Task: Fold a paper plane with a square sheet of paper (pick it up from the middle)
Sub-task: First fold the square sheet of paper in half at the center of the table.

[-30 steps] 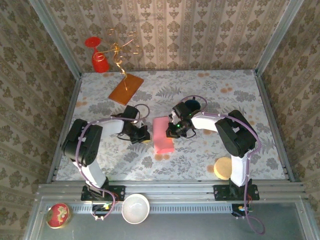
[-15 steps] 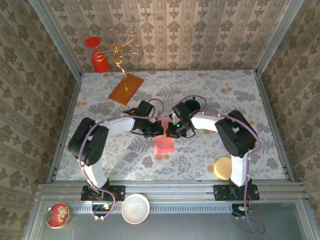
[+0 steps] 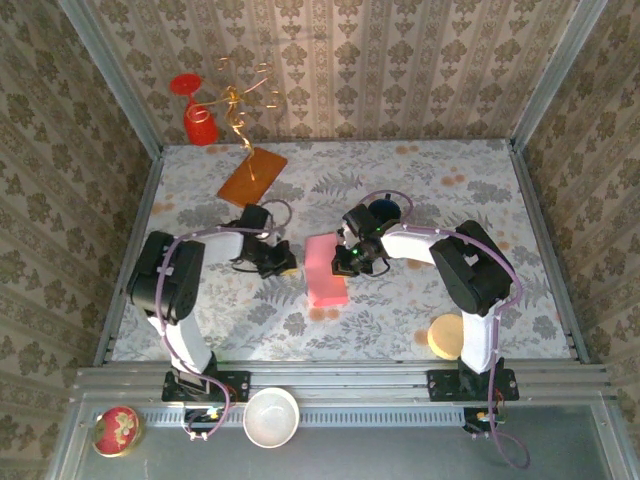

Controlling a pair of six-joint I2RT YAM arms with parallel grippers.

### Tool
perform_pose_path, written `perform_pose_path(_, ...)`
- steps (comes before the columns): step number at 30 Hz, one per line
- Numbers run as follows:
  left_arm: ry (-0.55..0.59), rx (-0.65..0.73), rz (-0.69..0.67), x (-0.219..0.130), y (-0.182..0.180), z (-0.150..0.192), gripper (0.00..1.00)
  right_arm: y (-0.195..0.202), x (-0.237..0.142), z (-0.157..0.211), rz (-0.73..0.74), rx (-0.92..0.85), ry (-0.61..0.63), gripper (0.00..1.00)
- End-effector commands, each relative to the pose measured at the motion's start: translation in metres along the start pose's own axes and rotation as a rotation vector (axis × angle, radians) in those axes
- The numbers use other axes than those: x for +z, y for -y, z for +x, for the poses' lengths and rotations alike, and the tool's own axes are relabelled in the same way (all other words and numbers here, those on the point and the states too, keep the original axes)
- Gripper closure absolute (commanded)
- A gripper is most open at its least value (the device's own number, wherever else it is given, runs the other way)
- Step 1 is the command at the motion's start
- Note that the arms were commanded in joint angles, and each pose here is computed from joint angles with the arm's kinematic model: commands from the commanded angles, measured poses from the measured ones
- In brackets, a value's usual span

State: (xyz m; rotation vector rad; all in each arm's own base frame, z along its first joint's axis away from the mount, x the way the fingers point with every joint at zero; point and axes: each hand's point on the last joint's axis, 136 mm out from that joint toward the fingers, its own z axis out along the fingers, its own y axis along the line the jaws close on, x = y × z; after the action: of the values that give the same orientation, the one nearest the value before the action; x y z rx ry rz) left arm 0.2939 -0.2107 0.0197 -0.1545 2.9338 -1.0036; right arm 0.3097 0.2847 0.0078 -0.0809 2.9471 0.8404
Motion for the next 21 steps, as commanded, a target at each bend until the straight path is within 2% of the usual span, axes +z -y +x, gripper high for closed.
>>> perform_pose_path(1, 0.032, 0.024, -0.068, -0.019, -0.009, 0.001, 1.00, 0.100, 0.014, 0.076, 0.386, 0.137, -0.227, 0.97)
perform_pose_path(6, 0.086, 0.164, 0.127, -0.015, 0.068, -0.006, 1.00, 0.098, 0.015, 0.075, 0.373, 0.145, -0.222, 0.97)
perform_pose_path(8, 0.058, 0.192, 0.169, 0.001, 0.087, 0.001, 1.00, 0.098, 0.016, 0.077, 0.373, 0.148, -0.229, 0.97)
perform_pose_path(15, 0.007, 0.138, 0.123, 0.037, 0.069, -0.011, 1.00, 0.101, 0.018, 0.081, 0.378, 0.151, -0.242, 0.97)
perform_pose_path(19, 0.015, 0.105, 0.079, 0.038, 0.043, -0.018, 1.00, 0.105, 0.018, 0.081, 0.393, 0.143, -0.241, 0.97)
perform_pose_path(21, 0.035, 0.078, 0.036, 0.031, 0.018, -0.027, 1.00, 0.108, 0.018, 0.081, 0.406, 0.142, -0.242, 0.97)
